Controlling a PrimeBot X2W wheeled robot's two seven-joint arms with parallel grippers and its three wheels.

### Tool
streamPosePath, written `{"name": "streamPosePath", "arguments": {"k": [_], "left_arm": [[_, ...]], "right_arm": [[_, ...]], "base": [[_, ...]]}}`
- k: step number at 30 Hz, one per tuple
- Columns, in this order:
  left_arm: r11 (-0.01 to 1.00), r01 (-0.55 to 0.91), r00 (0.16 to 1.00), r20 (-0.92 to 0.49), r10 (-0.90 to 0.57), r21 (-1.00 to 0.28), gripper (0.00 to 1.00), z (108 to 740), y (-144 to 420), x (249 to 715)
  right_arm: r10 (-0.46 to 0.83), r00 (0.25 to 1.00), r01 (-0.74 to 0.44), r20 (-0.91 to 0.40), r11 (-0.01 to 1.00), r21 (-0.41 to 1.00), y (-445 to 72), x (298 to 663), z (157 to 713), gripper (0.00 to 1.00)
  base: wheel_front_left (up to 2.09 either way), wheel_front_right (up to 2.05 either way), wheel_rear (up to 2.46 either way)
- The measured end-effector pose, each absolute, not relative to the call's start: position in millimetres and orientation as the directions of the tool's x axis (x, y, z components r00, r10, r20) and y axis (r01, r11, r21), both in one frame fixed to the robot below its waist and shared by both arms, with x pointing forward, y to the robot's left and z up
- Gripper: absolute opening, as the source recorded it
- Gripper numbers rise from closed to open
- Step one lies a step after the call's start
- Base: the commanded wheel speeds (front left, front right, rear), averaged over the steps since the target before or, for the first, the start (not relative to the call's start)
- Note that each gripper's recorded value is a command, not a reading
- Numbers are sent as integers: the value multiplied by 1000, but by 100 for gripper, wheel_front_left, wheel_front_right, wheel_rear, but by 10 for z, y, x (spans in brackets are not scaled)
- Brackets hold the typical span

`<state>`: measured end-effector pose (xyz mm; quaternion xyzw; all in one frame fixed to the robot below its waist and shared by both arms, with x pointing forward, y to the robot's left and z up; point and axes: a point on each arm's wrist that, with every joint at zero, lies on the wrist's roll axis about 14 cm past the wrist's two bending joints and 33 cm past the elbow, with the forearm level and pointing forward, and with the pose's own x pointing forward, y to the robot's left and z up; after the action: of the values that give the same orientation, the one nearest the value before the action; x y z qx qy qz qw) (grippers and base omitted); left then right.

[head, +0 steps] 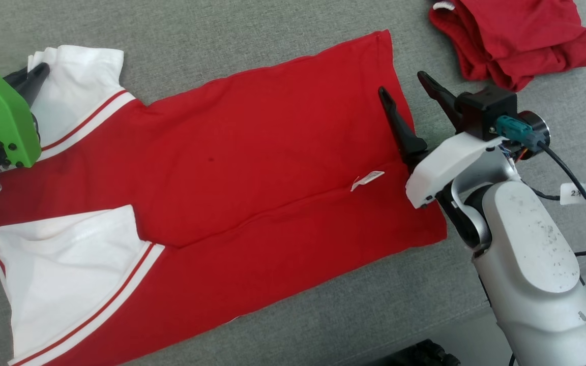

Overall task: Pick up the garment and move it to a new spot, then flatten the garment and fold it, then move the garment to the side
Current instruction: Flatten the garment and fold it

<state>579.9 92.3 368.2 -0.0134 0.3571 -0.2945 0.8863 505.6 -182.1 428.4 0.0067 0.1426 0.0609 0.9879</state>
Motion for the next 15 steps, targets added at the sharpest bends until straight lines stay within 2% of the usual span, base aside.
{"name": "streamPosePath", "arguments": {"k": [9,15], "left_arm": [[840,504,684,-501,-530,-201,0,3979,1040,5886],[835,515,721,-429,-544,-193,0,4185,1066,5849]], "right_arm": [[158,942,-182,-297,982,-54,-1798,5402,4440,100],[162,909,-210,-383,974,-86,-1782,5630,4353,100]], "base": [[0,0,0],[0,0,0]]}}
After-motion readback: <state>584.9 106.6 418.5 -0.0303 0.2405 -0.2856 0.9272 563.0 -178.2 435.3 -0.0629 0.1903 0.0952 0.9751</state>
